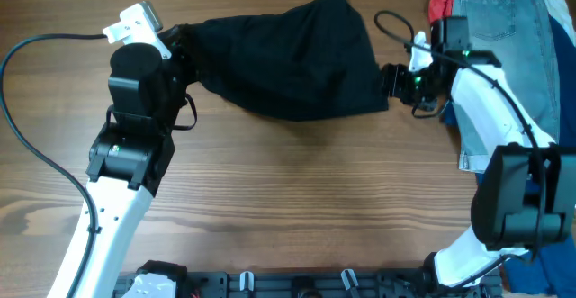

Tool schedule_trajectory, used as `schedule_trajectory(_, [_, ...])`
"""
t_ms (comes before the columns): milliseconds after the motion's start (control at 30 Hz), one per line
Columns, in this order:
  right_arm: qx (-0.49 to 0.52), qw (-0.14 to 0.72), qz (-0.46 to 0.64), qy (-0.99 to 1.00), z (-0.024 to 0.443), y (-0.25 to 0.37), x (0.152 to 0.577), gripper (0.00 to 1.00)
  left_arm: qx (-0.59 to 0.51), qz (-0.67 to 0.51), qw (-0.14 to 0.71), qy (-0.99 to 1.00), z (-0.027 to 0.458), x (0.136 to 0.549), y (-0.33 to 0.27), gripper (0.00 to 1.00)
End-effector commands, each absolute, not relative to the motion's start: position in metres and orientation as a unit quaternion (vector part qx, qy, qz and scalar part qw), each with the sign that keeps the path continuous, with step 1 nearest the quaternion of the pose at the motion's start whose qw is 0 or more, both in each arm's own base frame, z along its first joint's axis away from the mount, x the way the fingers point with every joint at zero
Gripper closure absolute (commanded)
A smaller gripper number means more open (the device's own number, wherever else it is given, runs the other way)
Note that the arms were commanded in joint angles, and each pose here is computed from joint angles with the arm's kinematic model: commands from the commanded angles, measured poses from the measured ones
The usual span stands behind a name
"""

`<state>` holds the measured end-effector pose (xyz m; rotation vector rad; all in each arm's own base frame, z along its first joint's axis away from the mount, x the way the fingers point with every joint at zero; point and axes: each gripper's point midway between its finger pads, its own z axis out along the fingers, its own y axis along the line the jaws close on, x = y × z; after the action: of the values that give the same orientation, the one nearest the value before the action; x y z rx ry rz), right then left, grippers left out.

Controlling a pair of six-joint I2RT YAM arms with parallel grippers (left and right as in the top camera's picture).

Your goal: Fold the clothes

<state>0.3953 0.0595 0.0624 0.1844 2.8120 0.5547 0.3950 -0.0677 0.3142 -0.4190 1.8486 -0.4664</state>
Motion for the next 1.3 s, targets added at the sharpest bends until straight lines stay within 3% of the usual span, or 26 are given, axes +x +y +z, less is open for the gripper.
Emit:
schedule_trajectory(0, [0.036,0.156,0.217,0.963,0.051,0.072,0.399,0.19,-0.177,-0.190,0.579,0.773,0.330,0.393,-0.061,0.96])
schedule_trajectory(233, [0.010,0.222,0.214,0.951,0.057,0.079,0.428,0.19,-0.178,-0.189,0.577,0.775,0.328,0.392,-0.061,0.96])
schedule_trajectory(767, [-0.046,0.180,0.228,0.956,0.024,0.107,0.416,0.26,-0.178,-0.192,0.578,0.773,0.330,0.392,-0.062,0.96])
schedule_trajectory(933, [-0.039,0.176,0.203,0.962,0.016,0.099,0.416,0.38,-0.178,-0.192,0.577,0.773,0.329,0.392,-0.062,0.96])
schedule_trajectory(1100, [-0.029,0.168,0.202,0.964,0.019,0.095,0.414,0.73,-0.178,-0.191,0.577,0.774,0.329,0.392,-0.062,0.96])
schedule_trajectory(1267, [-0.005,0.180,0.203,0.962,0.058,0.081,0.419,0.77,-0.178,-0.191,0.577,0.774,0.329,0.392,-0.062,0.96])
